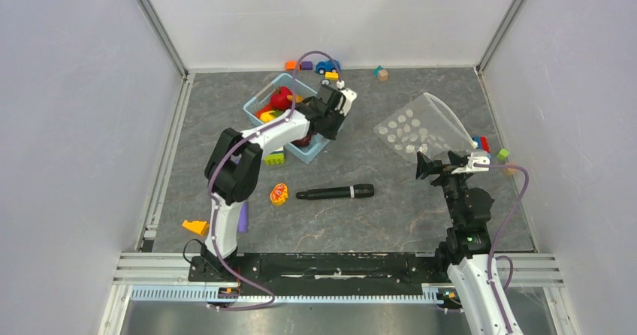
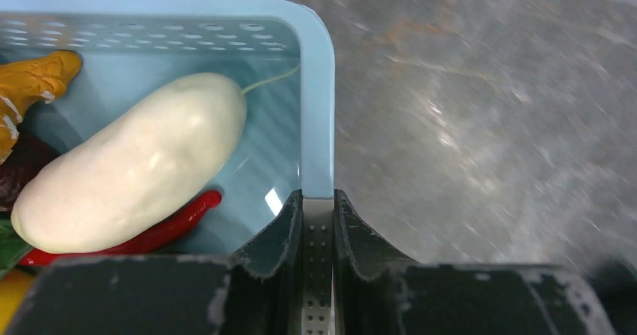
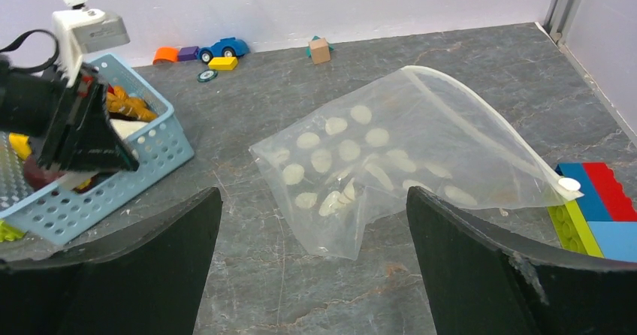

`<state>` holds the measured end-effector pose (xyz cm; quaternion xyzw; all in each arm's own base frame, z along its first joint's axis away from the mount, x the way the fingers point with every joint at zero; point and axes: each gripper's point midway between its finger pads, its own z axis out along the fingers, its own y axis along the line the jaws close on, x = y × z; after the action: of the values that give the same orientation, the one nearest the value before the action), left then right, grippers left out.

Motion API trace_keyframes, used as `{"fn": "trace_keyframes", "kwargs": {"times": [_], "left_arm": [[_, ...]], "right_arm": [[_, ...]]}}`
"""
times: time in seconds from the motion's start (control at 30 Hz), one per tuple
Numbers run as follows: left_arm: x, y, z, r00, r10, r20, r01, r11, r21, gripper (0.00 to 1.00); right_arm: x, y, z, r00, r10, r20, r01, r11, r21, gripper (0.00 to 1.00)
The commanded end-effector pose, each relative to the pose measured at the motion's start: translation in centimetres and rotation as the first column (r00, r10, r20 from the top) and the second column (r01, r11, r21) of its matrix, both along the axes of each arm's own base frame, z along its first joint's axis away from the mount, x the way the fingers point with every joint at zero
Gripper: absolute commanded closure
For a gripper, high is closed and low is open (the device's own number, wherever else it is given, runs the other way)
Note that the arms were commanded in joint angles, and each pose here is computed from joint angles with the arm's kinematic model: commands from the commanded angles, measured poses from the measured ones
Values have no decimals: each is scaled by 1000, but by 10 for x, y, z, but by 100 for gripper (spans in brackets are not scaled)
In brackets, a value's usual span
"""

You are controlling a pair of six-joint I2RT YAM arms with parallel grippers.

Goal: Place the food in the zip-top bag and seal the zipper
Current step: Move the bin to the center of the board.

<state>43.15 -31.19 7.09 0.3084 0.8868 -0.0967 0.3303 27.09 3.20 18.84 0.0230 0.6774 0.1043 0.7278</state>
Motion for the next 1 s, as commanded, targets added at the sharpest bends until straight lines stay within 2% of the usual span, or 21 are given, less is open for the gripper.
{"fn": "trace_keyframes", "kwargs": {"times": [0.0,0.3,0.47,0.57,0.67,0.73,0.77,0.83,0.97], "left_arm": [[-38,-16,36,992,-88,86,90,996,-20,95],[-117,-11,21,990,-140,16,140,990,11,87],[-158,-15,18,985,-174,-15,174,985,-7,78],[-177,-11,15,983,-185,-20,185,983,10,75],[-191,-2,13,984,-178,-14,178,983,32,67],[-195,0,17,984,-176,0,176,984,16,56],[-196,-1,24,984,-176,18,176,984,-3,47],[-195,-4,37,984,-169,55,171,984,-43,1],[-189,-13,66,980,-146,137,165,977,-137,0]], "right_arm": [[0,0,17,999,-2,43,2,1000,-3,2],[2,2,14,1000,8,21,-9,1000,15,2],[4,4,7,1000,16,-14,-15,999,43,2],[6,4,3,999,15,-49,-12,999,44,2],[9,2,-4,996,-3,-90,7,999,53,2],[11,-1,-8,993,-20,-115,28,998,61,2],[12,-2,-9,992,-30,-126,39,997,67,2],[13,-3,-14,988,-36,-152,47,996,72,2],[16,-6,-26,979,-57,-198,75,993,88,2]]}}
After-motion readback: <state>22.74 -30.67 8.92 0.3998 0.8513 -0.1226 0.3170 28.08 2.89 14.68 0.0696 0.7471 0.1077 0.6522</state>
